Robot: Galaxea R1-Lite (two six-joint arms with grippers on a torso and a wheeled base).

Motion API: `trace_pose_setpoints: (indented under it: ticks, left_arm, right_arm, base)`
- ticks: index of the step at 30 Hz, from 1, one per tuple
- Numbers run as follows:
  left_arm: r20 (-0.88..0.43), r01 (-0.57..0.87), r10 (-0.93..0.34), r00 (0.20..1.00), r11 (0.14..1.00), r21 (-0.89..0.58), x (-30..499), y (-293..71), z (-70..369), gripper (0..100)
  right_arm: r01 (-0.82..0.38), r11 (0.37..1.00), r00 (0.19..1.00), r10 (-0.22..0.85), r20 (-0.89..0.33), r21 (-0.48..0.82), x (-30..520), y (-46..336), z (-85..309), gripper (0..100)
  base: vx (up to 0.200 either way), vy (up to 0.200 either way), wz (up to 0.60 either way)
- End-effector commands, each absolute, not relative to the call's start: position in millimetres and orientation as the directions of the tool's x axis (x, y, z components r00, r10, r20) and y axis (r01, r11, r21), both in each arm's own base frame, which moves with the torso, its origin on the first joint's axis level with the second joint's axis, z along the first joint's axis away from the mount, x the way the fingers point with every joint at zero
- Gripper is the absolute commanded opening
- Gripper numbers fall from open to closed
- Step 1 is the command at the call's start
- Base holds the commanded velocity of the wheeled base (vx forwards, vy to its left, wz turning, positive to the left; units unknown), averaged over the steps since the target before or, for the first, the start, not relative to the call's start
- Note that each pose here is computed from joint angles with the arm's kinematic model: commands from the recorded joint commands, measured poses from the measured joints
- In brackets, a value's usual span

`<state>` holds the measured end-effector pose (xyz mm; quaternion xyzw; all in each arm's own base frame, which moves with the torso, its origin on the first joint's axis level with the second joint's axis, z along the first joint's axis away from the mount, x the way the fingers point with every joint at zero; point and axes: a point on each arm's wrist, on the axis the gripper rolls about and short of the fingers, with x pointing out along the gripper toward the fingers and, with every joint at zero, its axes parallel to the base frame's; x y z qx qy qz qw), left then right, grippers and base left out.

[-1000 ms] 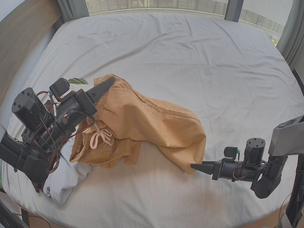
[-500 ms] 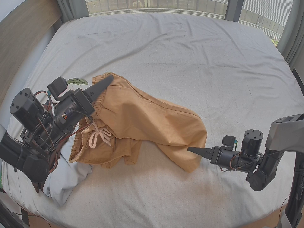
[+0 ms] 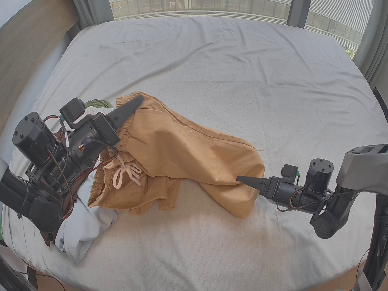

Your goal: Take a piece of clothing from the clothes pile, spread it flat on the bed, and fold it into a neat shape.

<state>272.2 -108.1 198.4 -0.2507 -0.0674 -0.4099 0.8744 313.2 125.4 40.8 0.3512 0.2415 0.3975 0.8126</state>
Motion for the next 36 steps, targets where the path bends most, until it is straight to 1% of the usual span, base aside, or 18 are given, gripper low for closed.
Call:
trace_pose_setpoints:
  ticks: [1,4,7,9,13,17,23,27,35,36]
  left_arm:
    - [0.322,0.747,-0.679,0.660,0.543,-0.384,274,-106,198,0]
    - [0.319,0.740,-0.673,0.667,0.551,-0.387,276,-104,196,0]
    - [0.319,0.737,-0.669,0.672,0.556,-0.385,277,-103,195,0]
    - [0.320,0.737,-0.669,0.671,0.556,-0.384,277,-103,196,0]
    - [0.320,0.737,-0.669,0.671,0.555,-0.386,277,-103,196,0]
    - [0.321,0.739,-0.670,0.670,0.555,-0.383,277,-103,196,0]
    - [0.324,0.740,-0.669,0.669,0.554,-0.382,276,-103,197,0]
    - [0.325,0.740,-0.669,0.668,0.554,-0.381,276,-103,198,0]
    - [0.325,0.742,-0.671,0.666,0.552,-0.381,276,-103,198,0]
    - [0.324,0.741,-0.671,0.667,0.552,-0.382,275,-103,197,0]
  right_arm:
    - [-0.495,0.433,0.595,0.800,-0.069,0.753,309,114,63,100]
    - [-0.501,0.430,0.614,0.788,-0.041,0.752,309,106,74,100]
    - [-0.499,0.439,0.640,0.768,-0.024,0.747,312,95,81,100]
    - [-0.489,0.450,0.656,0.754,-0.025,0.748,314,88,80,100]
    - [-0.473,0.459,0.664,0.747,-0.039,0.752,318,72,75,100]
    - [-0.449,0.468,0.672,0.739,-0.058,0.761,322,66,67,100]
    - [-0.410,0.486,0.661,0.742,-0.116,0.772,329,70,39,100]
    - [-0.403,0.492,0.658,0.742,-0.130,0.772,337,73,27,100]
    - [-0.435,0.474,0.639,0.762,-0.108,0.765,355,88,16,100]
    - [-0.459,0.466,0.636,0.767,-0.087,0.757,361,92,19,100]
  base:
    - [0.000,0.000,0.00]
    - [0.000,0.000,0.00]
    - [0.000,0.000,0.00]
    - [0.000,0.000,0.00]
    - [0.000,0.000,0.00]
    - [0.000,0.000,0.00]
    - [0.000,0.000,0.00]
    - [0.000,0.000,0.00]
    - [0.000,0.000,0.00]
    - [0.000,0.000,0.00]
